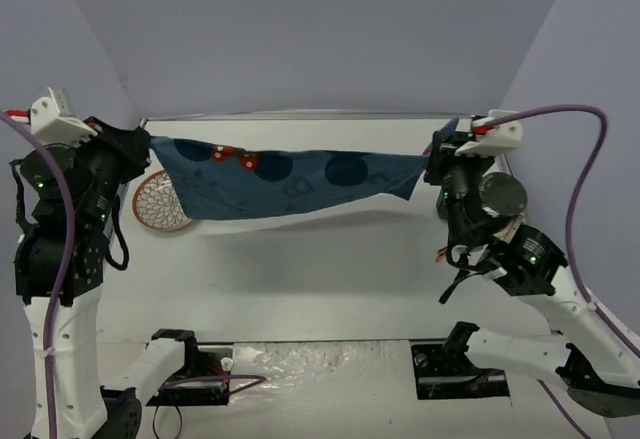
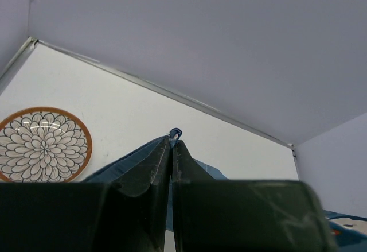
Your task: Set the dinner table for one person
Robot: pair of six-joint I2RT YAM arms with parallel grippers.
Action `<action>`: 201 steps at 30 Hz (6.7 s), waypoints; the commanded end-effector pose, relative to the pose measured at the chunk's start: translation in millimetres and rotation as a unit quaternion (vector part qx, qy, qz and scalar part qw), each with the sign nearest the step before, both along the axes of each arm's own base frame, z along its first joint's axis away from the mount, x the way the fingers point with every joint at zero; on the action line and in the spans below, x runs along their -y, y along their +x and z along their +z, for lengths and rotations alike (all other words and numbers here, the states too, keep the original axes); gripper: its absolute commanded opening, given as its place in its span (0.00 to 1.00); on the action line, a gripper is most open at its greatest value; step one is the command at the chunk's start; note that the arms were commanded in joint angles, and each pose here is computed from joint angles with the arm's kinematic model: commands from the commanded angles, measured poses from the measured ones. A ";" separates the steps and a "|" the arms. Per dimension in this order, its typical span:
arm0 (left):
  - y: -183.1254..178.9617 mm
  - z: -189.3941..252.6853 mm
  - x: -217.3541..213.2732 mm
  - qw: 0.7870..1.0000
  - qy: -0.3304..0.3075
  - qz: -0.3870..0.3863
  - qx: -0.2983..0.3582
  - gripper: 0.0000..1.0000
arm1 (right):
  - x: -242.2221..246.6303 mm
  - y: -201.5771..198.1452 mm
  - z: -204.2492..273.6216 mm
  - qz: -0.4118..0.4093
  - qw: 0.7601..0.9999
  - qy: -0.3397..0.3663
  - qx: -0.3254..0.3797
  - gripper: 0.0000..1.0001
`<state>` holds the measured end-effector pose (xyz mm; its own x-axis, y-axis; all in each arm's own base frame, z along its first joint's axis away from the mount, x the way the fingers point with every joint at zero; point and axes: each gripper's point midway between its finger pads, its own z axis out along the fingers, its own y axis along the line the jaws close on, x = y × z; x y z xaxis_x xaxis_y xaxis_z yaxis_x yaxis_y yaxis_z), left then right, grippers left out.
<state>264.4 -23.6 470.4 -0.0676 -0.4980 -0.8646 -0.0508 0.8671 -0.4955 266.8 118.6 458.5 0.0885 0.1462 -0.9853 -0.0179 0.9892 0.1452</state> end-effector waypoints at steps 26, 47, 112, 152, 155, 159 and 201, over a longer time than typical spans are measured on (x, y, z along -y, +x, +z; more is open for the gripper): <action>163.8 -155.6 -6.1 0.986 0.010 0.042 -0.161 0.00 | 42.8 158.8 -177.6 -0.095 0.968 0.047 -0.227 0.00; 361.2 -261.4 15.7 0.984 0.067 0.022 -0.163 0.33 | 51.4 336.5 -318.4 -0.088 0.950 -0.001 -0.300 0.10; 133.0 -379.7 123.5 0.923 0.057 -0.054 -0.376 0.97 | -20.9 146.9 -333.3 0.055 0.938 0.107 -0.327 0.91; 105.4 -310.2 97.2 0.948 0.017 -0.035 -0.315 0.97 | 8.8 73.3 -293.9 0.033 0.952 0.127 -0.278 0.94; 99.7 -281.0 68.8 0.957 -0.011 -0.019 -0.289 0.97 | 8.7 71.8 -236.0 0.060 0.967 0.115 -0.219 0.98; 85.0 -261.2 20.0 0.965 -0.061 0.016 -0.254 0.97 | 11.1 63.5 -192.8 0.078 0.975 0.108 -0.178 1.00; 114.1 -434.3 -135.4 0.897 -0.285 0.225 -0.250 0.25 | -22.9 23.3 -174.1 0.210 0.958 0.109 -0.161 1.00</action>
<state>379.1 108.2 38.4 -0.0640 -0.9271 -0.3693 -0.6613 0.3166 -0.6800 285.2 138.6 267.7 -0.3812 0.2989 -0.8748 -0.2922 0.8588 0.4207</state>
